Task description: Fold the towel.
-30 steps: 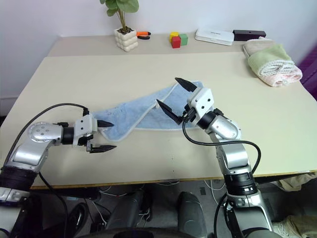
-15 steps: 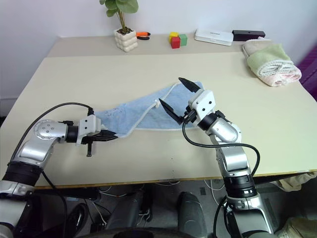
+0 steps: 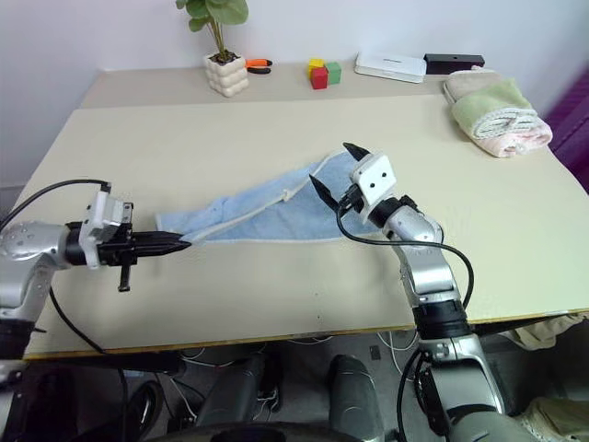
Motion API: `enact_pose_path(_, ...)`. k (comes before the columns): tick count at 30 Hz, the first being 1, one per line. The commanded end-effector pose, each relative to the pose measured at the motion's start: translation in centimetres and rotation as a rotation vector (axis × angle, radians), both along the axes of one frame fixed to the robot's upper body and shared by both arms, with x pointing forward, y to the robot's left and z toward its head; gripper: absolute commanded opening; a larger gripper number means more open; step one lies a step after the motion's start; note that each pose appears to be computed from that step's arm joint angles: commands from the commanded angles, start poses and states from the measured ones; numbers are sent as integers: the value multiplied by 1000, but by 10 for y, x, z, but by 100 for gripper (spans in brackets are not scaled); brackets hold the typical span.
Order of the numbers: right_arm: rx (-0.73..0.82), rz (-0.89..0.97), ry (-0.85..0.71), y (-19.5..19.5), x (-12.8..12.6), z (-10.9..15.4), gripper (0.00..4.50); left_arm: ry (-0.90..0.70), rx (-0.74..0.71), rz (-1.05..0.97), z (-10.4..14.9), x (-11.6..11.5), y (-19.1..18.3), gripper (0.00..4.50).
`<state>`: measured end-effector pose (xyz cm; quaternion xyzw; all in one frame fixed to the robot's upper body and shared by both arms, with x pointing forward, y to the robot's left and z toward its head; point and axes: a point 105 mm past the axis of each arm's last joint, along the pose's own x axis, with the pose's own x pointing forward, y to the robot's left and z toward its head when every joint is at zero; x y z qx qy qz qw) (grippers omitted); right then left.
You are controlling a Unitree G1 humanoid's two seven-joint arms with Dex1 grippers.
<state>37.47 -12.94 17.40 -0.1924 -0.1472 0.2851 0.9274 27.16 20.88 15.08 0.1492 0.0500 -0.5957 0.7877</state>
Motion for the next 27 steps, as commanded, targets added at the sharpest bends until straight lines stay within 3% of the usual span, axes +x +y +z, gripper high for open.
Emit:
enact_pose_path(1,-68,-115,-26,-14,22,9,450,11,-12,-41,9,-21,4,4)
enact_pose_path(4,-221,-213,-51,-29,41,7,450,75,-3,-47,-1,-41,8,4)
enact_pose_path(11,-576,-192,-176,-29,55,-2,450,102,-5,-30,-12,-61,5,4)
enact_pose_path(19,-851,-96,-372,3,67,5,450,140,-37,-27,-21,-79,-10,4)
enact_pose_path(24,-1113,-9,-508,20,66,-14,450,134,-45,-17,-23,-83,-15,4)
enact_pose_path(27,-1167,-10,-554,25,69,-15,450,133,-41,-13,-24,-86,-16,4)
